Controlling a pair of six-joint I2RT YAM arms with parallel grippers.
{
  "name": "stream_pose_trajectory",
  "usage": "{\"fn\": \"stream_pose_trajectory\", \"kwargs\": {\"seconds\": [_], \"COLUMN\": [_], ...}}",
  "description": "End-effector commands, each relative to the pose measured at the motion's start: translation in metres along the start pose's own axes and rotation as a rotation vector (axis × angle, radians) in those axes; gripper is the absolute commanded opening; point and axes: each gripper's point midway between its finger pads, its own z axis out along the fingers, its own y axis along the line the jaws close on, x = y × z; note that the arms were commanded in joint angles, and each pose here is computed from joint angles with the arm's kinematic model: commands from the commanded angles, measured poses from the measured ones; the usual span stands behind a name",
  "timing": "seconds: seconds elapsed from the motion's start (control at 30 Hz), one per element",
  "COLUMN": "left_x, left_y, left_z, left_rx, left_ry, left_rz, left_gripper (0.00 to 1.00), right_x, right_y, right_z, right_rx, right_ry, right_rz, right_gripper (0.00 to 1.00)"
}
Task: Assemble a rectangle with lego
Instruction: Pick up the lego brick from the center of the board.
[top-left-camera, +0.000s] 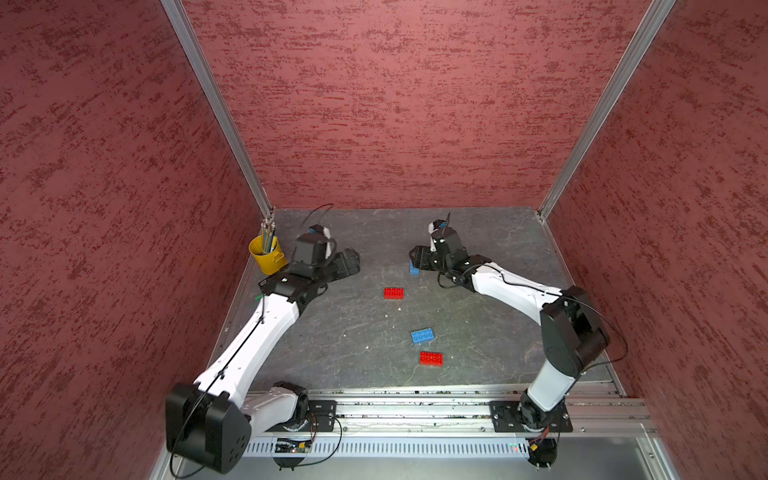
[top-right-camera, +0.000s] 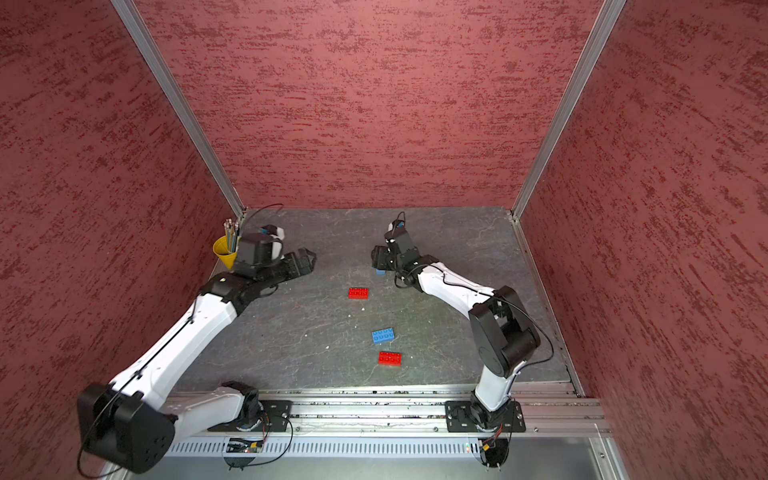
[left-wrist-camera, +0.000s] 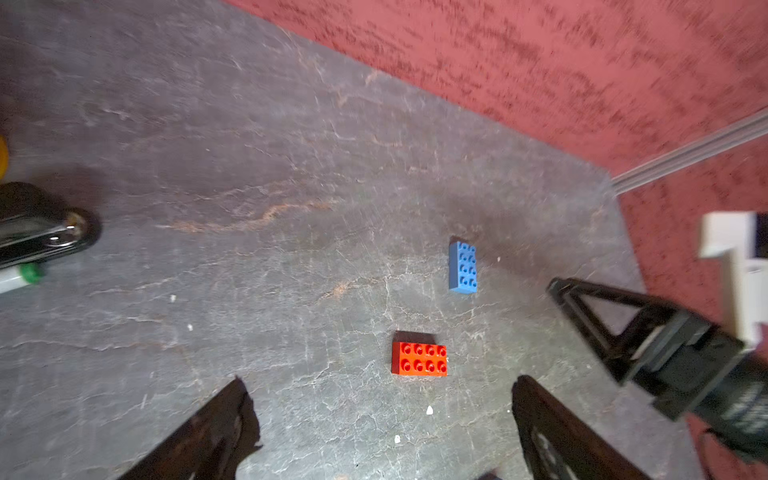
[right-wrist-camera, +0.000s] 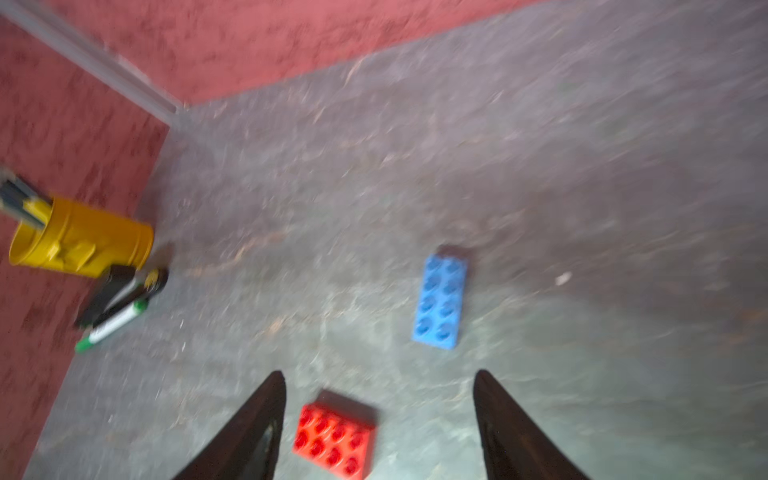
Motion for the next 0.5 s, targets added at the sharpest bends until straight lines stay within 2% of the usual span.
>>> {"fn": "stream_pose_trajectory", "kwargs": {"seconds": [0.0,0.17,0.3,0.47], "left_x": [0.031,0.046,0.049,0.052], "left_y": [0.014,0.034,0.036,0.032], "left_z": [-0.003,-0.003,0.001,0.001], "left_rx": [0.049,0.051,0.063,0.082], "left_ry": [0.098,0.086,0.079,0.074], "left_rz": [-0.046,-0.084,-0.088,-0.089], "left_gripper": [1.00,1.00,1.00,1.00], "right_x": [0.045,0.076,0.094,0.107], "right_y": [0.001,0.016,0.022,0.028], "right_z": [0.009,0.021,0.033,0.051], "right_rx": [0.105,0.127,0.152,0.158], "right_ry": [0.131,0.201,0.236,0.273], "right_rz": [-0.049,-0.048,-0.061,-0.061], "right_gripper": [0.74,0.81,0.88,0.90]}}
